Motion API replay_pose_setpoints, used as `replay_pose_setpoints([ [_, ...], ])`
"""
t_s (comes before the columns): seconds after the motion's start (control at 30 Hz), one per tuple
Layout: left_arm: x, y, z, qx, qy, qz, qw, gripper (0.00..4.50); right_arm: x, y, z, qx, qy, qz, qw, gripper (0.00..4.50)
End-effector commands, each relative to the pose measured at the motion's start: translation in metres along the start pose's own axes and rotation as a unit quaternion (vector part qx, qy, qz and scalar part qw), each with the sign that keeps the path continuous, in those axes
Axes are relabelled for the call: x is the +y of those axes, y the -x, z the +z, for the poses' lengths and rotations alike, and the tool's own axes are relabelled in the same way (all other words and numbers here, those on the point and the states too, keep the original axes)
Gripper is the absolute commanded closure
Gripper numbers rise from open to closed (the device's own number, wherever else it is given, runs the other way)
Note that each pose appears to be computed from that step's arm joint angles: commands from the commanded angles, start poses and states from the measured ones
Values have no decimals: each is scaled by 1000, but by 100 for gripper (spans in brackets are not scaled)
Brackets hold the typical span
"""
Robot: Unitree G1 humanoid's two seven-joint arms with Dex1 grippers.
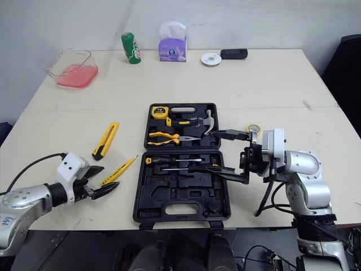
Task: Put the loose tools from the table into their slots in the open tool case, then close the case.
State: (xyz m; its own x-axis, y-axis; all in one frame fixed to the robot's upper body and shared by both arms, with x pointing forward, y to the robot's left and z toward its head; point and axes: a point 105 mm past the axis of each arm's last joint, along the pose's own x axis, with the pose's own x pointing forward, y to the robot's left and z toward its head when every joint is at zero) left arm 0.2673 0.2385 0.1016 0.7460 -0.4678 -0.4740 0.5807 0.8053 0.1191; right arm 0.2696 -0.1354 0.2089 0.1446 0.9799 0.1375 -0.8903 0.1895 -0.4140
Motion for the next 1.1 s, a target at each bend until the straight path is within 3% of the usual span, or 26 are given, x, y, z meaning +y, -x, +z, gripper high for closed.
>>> replay_pose_setpoints([
  [0.03, -4, -4, 2, 5, -7, -12, 1000, 0, -3, -3, 10, -3, 19, 1, 1000, 2],
  [0.1, -8, -8, 1, 14, -4, -25, 1000, 0, -4, -3, 10, -1, 19, -1, 1000, 2],
  [0.2, -12, -12, -3, 24, 6, -43, 999, 79, -5, -3, 10, 3, 18, -8, 1000, 0],
  [0.43, -20, -15, -10, 33, 3, -64, 997, 387, -6, 0, 8, 10, 18, -15, 1000, 0],
  [0.63, 5, 4, -7, 8, 19, -17, 1000, 397, -4, 9, 5, 19, 15, -25, 999, 0],
  [0.73, 17, 19, 5, -24, -21, -4, 999, 397, -5, 18, 5, 28, 20, -37, 999, 0],
  [0.9, 5, 46, 65, -179, -133, -58, 973, 397, 4, 42, -1, 83, 24, -19, 996, 0],
  [1.1, -23, 37, 93, -160, -221, -172, 946, 397, 6, 58, -1, 100, 21, -37, 994, 0],
])
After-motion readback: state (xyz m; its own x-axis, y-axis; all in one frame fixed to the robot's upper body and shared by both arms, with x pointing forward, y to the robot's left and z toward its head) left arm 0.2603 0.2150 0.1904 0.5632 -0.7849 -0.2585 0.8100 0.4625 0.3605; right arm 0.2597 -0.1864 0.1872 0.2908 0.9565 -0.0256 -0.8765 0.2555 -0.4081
